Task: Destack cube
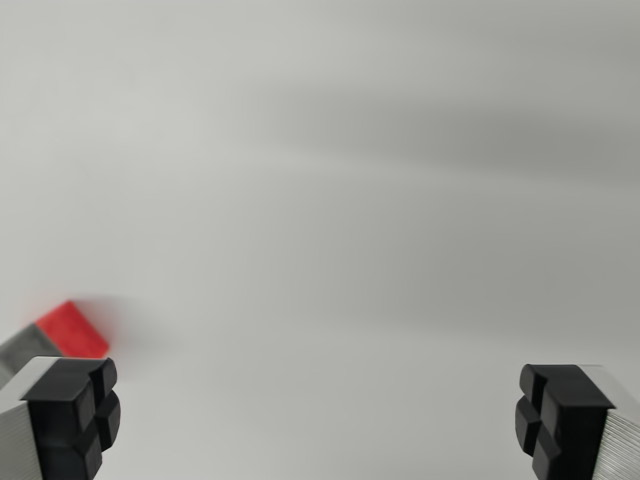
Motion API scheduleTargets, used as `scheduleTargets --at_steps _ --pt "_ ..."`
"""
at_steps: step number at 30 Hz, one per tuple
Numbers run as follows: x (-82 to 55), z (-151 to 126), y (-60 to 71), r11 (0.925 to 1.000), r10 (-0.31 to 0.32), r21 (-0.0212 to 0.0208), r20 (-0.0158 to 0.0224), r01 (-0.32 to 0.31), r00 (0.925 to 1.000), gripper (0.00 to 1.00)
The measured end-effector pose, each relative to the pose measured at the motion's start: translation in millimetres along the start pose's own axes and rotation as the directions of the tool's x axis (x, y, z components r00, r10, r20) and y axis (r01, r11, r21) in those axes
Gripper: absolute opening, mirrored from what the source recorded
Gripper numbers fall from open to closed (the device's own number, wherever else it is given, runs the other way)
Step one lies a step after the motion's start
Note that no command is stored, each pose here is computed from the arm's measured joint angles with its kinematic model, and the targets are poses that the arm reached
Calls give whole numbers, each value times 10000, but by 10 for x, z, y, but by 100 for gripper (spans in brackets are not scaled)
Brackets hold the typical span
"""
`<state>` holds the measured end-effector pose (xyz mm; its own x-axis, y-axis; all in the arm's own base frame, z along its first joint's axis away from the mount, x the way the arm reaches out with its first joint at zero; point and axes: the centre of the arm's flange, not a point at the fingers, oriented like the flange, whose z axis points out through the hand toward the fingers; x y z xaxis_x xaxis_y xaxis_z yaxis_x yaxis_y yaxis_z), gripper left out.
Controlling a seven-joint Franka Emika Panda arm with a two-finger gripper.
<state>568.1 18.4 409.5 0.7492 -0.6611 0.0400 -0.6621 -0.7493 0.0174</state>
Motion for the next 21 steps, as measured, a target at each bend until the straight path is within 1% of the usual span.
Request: scheduleTargets --at_steps 7,10,14,16,21 --pt "-141 72 -22 9994 -358 -3 25 358 9994 100" --pt "-199 97 -30 9987 -512 9 22 512 9987 100" --pt "-298 147 -46 9970 -771 16 34 771 9970 100" --pt "-354 177 -54 9958 -919 14 49 919 9958 100" --pt "-479 234 -75 9923 -1235 34 58 1234 9923 100"
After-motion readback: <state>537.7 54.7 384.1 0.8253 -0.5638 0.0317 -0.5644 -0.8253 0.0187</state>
